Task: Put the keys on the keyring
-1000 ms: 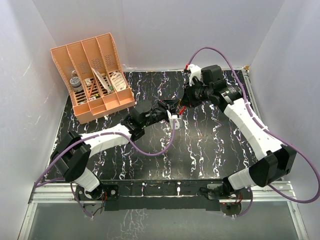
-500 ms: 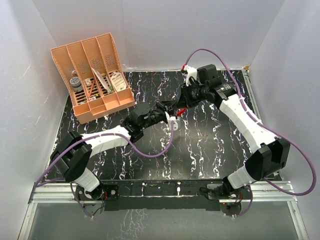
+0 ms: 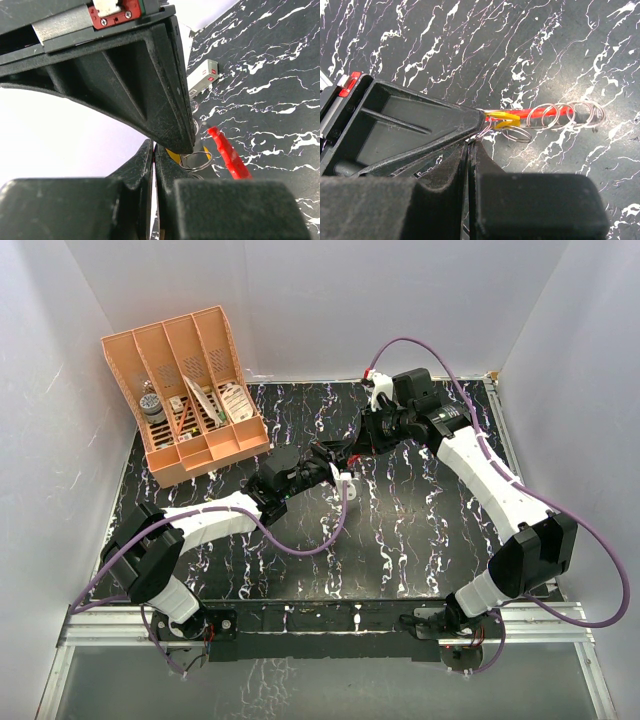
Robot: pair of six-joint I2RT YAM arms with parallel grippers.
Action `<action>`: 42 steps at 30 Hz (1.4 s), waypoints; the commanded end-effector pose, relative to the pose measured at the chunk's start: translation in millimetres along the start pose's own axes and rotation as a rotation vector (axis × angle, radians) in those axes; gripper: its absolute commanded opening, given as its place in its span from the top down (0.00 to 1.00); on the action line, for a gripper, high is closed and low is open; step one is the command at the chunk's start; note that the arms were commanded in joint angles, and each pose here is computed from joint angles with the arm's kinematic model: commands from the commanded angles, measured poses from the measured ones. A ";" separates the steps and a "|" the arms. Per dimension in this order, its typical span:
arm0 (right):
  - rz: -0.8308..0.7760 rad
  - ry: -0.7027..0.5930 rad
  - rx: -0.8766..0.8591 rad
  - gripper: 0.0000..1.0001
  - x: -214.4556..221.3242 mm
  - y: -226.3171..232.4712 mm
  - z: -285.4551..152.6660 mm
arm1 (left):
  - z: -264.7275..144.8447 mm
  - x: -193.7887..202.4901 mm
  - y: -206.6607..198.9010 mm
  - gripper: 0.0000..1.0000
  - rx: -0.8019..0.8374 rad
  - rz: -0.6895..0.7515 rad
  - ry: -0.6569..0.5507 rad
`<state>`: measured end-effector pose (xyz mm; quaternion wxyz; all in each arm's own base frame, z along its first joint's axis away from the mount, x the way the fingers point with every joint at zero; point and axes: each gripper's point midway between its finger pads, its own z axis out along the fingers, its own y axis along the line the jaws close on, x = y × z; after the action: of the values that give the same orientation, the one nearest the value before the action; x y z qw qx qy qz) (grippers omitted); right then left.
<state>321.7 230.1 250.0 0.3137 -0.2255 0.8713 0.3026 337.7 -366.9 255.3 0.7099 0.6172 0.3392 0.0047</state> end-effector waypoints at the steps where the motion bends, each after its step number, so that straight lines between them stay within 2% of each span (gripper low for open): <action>1: 0.015 0.008 -0.046 1.00 0.0 14.2 -2.8 | -1.4 -28.1 60.2 1.00 -0.172 0.047 -0.085; 11: -0.003 -0.043 -0.017 1.00 -10.7 12.4 -8.1 | 0.4 -26.4 59.9 1.00 -0.173 0.031 -0.081; 13: -0.005 -0.046 -0.014 0.97 -11.5 12.1 -7.9 | 0.2 -25.5 59.2 1.00 -0.172 0.030 -0.079; 22: -0.011 -0.072 0.007 0.63 -16.0 10.0 -11.2 | 0.1 -24.3 58.4 1.00 -0.172 0.025 -0.076; 26: -0.011 -0.095 0.047 0.55 -19.8 5.4 -15.8 | 0.0 -23.8 59.3 1.00 -0.174 0.025 -0.073; 38: -0.015 -0.219 0.200 0.53 -31.2 -15.1 -41.5 | -2.1 -16.9 66.8 1.00 -0.196 -0.030 -0.041; 42: -0.029 -0.320 0.223 0.55 -36.0 -17.6 -50.3 | -2.7 -17.4 69.0 1.00 -0.201 -0.057 -0.038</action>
<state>324.1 200.5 272.3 0.3952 -0.1755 0.8688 0.2412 351.1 -360.1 276.5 0.7365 0.5747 0.3567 0.0092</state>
